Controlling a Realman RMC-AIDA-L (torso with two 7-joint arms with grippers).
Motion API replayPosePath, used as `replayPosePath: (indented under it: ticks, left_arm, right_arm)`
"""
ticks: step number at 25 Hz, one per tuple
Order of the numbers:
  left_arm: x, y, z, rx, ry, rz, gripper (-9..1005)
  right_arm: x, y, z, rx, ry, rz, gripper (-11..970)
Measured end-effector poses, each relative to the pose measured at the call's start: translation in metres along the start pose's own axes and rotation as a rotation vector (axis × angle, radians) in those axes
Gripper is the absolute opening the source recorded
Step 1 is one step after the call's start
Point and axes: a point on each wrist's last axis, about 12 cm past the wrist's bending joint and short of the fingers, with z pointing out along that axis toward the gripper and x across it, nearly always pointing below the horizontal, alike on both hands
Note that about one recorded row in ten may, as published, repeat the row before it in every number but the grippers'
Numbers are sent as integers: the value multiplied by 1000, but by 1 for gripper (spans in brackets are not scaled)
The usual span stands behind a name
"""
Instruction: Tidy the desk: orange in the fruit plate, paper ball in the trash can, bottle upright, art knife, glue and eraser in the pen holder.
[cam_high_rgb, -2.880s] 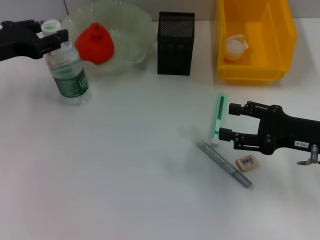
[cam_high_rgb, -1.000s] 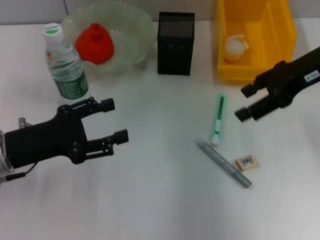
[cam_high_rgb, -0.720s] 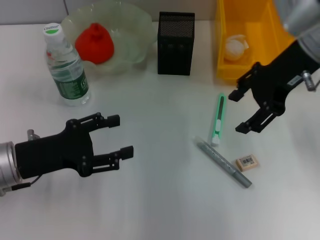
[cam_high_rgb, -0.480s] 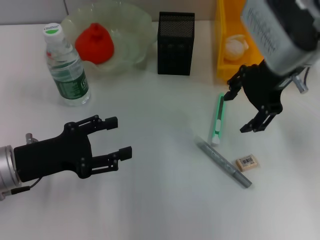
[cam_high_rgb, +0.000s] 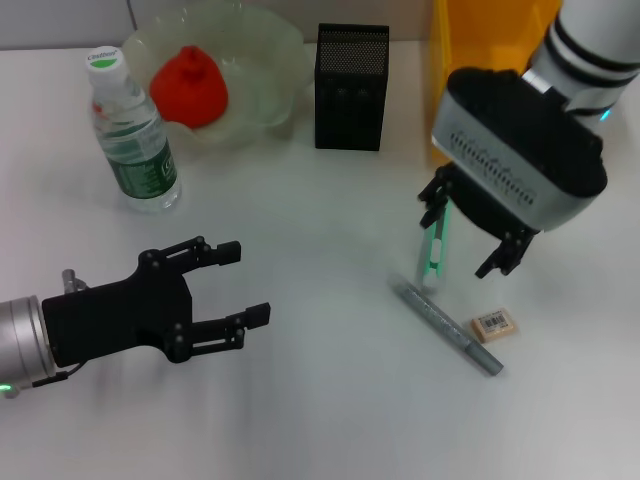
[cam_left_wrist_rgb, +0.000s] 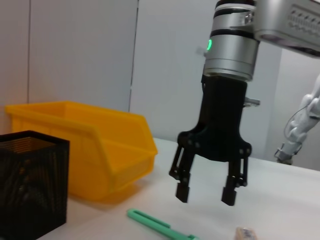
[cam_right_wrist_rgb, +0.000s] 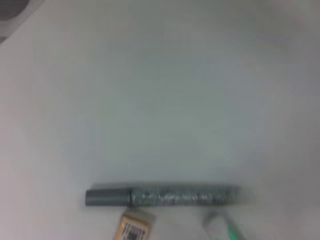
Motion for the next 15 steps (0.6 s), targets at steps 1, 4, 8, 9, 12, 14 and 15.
replayPosePath:
  ticks: [1, 4, 8, 9, 12, 14, 15]
  left_arm:
    - [0, 1, 0, -6, 2, 2, 814]
    - [0, 2, 0, -10, 4, 4, 814]
    - [0, 2, -1, -22, -6, 11, 814]
    - [1, 1, -2, -34, -18, 19, 814]
    - [3, -1, -3, -47, -34, 22, 814]
    - [4, -2, -4, -55, -42, 20, 814]
    - [4, -2, -4, -55, -42, 20, 814]
  right_arm:
    - [-2, -1, 2, -2, -4, -25, 800]
    - [-7, -4, 11, -7, 0, -90, 799]
    - [-11, -5, 25, -16, 28, -146, 788]
    - [-11, -5, 28, -19, 33, -156, 784]
    - [-13, -6, 37, -9, 38, -196, 772]
    - [-13, -6, 41, -10, 42, -209, 764]
    - [-13, -6, 41, -10, 42, -209, 761]
